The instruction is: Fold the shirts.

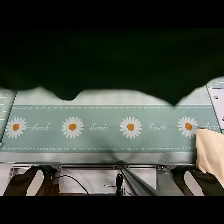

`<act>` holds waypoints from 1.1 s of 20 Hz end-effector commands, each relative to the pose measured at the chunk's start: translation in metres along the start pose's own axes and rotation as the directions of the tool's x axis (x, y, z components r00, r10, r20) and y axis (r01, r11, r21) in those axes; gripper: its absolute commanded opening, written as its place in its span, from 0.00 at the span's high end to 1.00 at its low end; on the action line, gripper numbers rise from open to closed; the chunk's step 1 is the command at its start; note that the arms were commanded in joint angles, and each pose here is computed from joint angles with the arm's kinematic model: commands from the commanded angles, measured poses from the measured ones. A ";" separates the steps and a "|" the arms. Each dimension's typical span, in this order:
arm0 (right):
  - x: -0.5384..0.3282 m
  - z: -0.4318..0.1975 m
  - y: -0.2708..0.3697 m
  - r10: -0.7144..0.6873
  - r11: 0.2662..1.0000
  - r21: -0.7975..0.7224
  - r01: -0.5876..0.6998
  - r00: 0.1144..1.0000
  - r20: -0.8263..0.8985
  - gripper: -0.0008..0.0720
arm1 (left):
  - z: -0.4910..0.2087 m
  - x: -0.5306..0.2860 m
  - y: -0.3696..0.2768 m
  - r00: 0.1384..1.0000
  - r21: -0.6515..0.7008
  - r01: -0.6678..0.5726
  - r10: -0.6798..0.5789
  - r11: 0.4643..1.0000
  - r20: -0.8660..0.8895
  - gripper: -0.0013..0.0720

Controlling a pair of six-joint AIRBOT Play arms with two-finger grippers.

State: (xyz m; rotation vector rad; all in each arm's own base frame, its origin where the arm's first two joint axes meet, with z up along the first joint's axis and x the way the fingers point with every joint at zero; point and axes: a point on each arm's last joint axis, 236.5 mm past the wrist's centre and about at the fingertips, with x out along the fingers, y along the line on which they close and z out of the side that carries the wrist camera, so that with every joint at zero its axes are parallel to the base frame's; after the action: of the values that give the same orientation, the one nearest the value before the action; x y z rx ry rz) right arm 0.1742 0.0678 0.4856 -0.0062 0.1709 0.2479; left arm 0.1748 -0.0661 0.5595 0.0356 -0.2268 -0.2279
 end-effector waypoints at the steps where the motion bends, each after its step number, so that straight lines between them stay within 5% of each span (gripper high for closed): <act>1: -0.024 -0.023 0.002 -0.040 0.999 0.006 0.040 0.997 -0.065 0.96 | -0.029 -0.044 0.017 0.979 0.086 -0.144 0.155 0.986 -0.130 0.94; 5: 0.022 -0.074 -0.002 0.045 0.994 0.112 -0.017 0.967 -0.251 0.96 | -0.104 -0.020 0.035 0.936 0.007 -0.158 0.152 0.987 -0.318 0.94; 11: 0.150 -0.180 -0.021 0.215 0.927 0.367 -0.075 0.908 -0.358 0.96 | -0.302 0.042 0.062 0.738 -0.219 -0.211 0.009 0.953 -0.675 0.94; 16: 0.268 -0.268 -0.034 0.281 0.867 0.498 -0.014 0.840 -0.465 0.96 | -0.394 0.111 0.082 0.681 -0.317 -0.267 -0.054 0.910 -0.730 0.94; 22: 0.385 -0.325 -0.053 0.337 0.711 0.698 0.080 0.833 -0.439 0.96 | -0.495 0.167 0.083 0.620 -0.371 -0.319 -0.105 0.872 -0.778 0.94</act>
State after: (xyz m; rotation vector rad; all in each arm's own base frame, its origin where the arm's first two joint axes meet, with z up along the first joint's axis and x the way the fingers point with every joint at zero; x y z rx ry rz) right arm 0.4541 0.0960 0.1338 0.5772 0.8332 0.3369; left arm 0.4327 -0.0128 0.1597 -0.3317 0.6959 -0.1218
